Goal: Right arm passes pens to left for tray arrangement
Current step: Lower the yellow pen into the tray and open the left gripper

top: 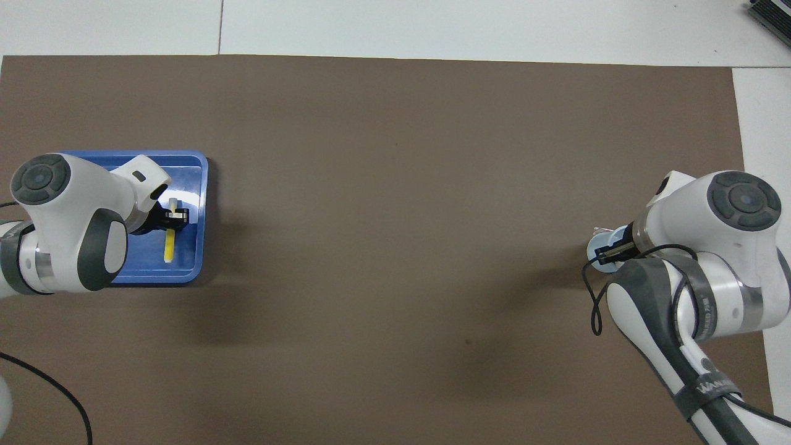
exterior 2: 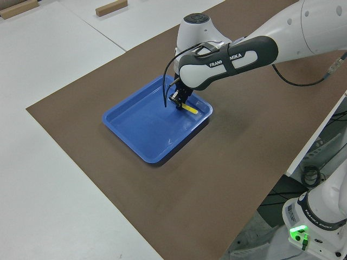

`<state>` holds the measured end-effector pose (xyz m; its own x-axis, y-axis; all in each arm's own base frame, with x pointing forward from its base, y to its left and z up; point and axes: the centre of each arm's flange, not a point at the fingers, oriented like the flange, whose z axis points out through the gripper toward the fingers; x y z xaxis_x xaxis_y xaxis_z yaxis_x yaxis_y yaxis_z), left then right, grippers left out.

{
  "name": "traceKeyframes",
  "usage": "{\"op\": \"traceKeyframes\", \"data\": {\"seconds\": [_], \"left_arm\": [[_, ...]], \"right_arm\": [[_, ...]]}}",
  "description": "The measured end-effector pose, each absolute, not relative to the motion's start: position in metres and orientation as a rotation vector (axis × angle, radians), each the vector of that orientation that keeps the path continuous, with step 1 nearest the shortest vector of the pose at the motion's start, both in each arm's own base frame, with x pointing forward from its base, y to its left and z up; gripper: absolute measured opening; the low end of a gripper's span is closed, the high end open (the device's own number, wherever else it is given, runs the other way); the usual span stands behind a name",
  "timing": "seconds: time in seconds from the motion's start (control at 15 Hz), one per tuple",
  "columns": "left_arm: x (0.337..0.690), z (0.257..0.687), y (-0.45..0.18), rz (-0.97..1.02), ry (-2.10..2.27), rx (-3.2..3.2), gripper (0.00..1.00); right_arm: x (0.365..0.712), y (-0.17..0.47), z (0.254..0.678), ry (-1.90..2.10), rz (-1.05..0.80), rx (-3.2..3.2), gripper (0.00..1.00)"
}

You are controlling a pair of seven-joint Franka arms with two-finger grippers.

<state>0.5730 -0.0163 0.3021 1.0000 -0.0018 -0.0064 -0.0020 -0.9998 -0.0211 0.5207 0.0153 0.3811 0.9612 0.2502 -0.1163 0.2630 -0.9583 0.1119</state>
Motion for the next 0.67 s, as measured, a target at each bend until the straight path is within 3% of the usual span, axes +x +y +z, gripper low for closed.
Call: {"op": "traceKeyframes", "data": {"seconds": [0.2,0.27,0.33,0.53,0.67], "left_arm": [[0.5730,0.3021,-0.0170,0.009,0.013,-3.116,0.19],[0.5733,0.3017,-0.0168,0.007,0.008,-3.116,0.25],[0.5734,0.3001,-0.0160,0.008,-0.001,-3.116,0.34],[0.5741,0.2958,-0.0167,0.007,-0.022,-3.117,0.67],[0.5743,0.2946,-0.0173,0.009,-0.025,-3.117,0.70]], "right_arm": [[0.5203,0.0153,0.3803,0.394,-0.155,2.985,0.40],[0.5202,0.0153,0.3802,0.397,-0.156,2.985,0.40],[0.5201,0.0154,0.3802,0.406,-0.157,2.984,0.33],[0.5201,0.0154,0.3849,0.416,-0.145,2.976,0.27],[0.5194,0.0151,0.3875,0.429,-0.142,2.973,0.26]]}}
